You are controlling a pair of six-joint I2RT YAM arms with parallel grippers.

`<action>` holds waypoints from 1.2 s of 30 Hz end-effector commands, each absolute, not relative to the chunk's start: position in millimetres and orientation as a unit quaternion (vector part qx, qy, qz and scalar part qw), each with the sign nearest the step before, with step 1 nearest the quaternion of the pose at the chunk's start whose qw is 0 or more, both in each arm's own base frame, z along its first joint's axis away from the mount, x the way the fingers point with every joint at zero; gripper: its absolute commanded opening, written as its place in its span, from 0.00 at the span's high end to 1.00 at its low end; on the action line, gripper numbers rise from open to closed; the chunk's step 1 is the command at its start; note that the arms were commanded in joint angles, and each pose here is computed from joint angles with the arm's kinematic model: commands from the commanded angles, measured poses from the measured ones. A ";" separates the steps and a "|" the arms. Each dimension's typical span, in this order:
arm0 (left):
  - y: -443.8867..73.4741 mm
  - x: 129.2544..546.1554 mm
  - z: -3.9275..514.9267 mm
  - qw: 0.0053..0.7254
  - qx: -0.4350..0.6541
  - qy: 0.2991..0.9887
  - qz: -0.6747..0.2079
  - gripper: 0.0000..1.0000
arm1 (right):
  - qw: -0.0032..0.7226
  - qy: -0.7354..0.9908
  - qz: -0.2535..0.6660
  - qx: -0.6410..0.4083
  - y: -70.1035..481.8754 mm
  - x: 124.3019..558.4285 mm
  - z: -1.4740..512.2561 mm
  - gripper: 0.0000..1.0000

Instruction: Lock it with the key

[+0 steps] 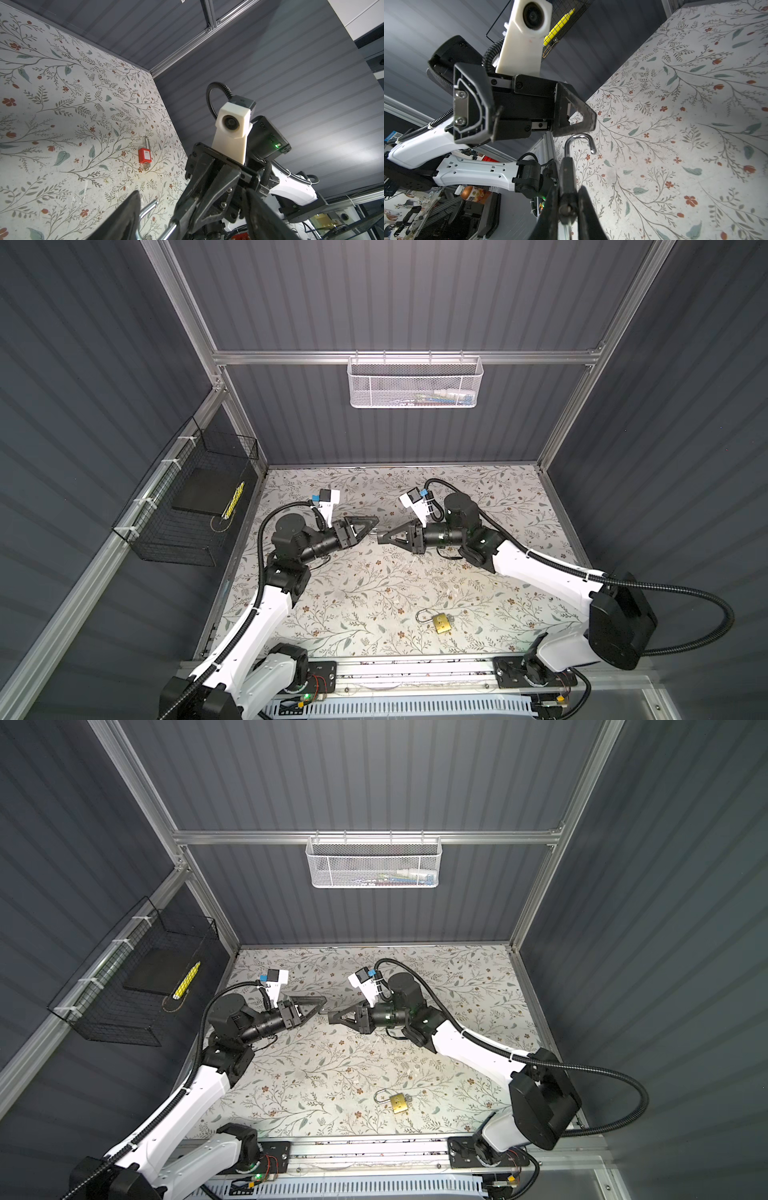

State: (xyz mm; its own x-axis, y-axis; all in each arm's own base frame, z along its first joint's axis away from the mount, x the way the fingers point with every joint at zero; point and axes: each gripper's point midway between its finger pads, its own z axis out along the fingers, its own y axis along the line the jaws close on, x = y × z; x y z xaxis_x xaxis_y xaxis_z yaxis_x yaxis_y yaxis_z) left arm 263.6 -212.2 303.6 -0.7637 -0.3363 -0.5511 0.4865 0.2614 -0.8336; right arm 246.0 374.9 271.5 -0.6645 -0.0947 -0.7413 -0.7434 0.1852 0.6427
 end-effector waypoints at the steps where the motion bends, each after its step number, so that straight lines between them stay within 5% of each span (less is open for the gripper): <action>1: -215.8 257.7 301.8 0.332 0.068 0.716 -0.611 0.22 | 0.303 0.690 0.580 -0.309 379.2 248.9 289.4 1.00; 20: -215.6 254.1 303.4 0.333 0.079 0.720 -0.604 0.23 | 0.325 0.664 0.603 -0.299 368.0 255.8 306.5 1.00; 36: -216.2 248.6 312.7 0.340 0.094 0.709 -0.611 0.47 | 0.317 0.659 0.618 -0.289 360.4 258.5 309.7 1.00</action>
State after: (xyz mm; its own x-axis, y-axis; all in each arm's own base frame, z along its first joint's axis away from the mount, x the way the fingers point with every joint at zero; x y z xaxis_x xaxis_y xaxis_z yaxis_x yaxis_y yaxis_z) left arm 255.6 -214.5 299.6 -0.7771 -0.2963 -0.5552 0.4959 0.2549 -0.8301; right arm 263.6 361.4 297.5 -0.6539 0.0009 -0.7565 -0.7517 0.1118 0.6499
